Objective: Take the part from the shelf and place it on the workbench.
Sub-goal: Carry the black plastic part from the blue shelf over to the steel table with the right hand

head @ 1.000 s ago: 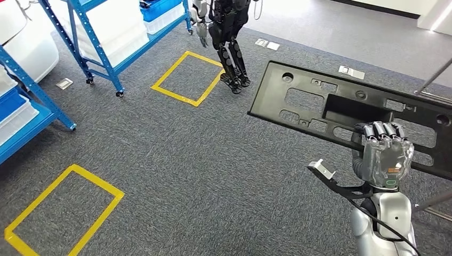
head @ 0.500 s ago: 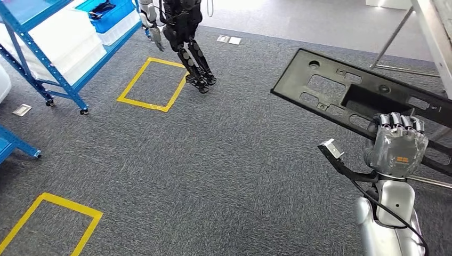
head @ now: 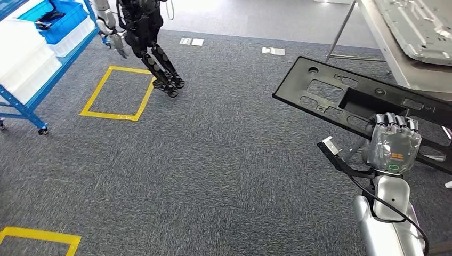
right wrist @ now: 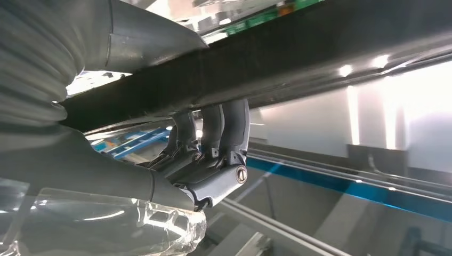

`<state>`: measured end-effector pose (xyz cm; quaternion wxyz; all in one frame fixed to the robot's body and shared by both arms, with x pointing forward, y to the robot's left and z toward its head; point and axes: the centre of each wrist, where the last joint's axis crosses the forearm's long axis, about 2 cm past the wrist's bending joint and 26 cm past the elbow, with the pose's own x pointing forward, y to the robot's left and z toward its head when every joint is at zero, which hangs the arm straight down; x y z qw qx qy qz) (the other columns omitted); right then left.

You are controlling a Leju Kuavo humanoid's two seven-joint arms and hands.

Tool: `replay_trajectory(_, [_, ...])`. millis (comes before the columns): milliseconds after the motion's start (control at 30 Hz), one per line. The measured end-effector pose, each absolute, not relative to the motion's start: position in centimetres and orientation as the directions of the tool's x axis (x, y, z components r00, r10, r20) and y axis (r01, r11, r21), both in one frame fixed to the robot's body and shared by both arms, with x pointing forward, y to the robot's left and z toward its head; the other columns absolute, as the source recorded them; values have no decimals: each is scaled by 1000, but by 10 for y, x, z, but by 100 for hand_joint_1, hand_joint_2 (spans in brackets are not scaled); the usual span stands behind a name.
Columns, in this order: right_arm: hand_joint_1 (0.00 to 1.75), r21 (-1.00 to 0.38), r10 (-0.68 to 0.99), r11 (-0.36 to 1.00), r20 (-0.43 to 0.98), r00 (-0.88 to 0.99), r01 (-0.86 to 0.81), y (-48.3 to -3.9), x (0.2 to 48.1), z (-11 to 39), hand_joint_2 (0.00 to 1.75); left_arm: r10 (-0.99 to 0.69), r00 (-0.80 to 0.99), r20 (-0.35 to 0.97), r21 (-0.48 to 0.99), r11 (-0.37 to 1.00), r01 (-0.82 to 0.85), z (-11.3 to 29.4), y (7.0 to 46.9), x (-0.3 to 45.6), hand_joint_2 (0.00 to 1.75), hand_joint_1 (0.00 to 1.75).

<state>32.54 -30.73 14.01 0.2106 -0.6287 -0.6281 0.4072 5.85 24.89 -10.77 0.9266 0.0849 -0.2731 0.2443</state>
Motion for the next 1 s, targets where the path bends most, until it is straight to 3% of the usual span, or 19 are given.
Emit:
replay_trajectory(533, [175, -833, 969, -187, -242, -40, 520, -329, 350, 125, 175, 399, 738, 544, 34, 869, -494, -108, 255, 57, 175, 0])
replay_trajectory(1000, [175, -864, 979, -206, -177, 106, 459, -375, 368, 130, 175, 382, 740, 553, 32, 878, -477, -108, 261, 63, 175, 0])
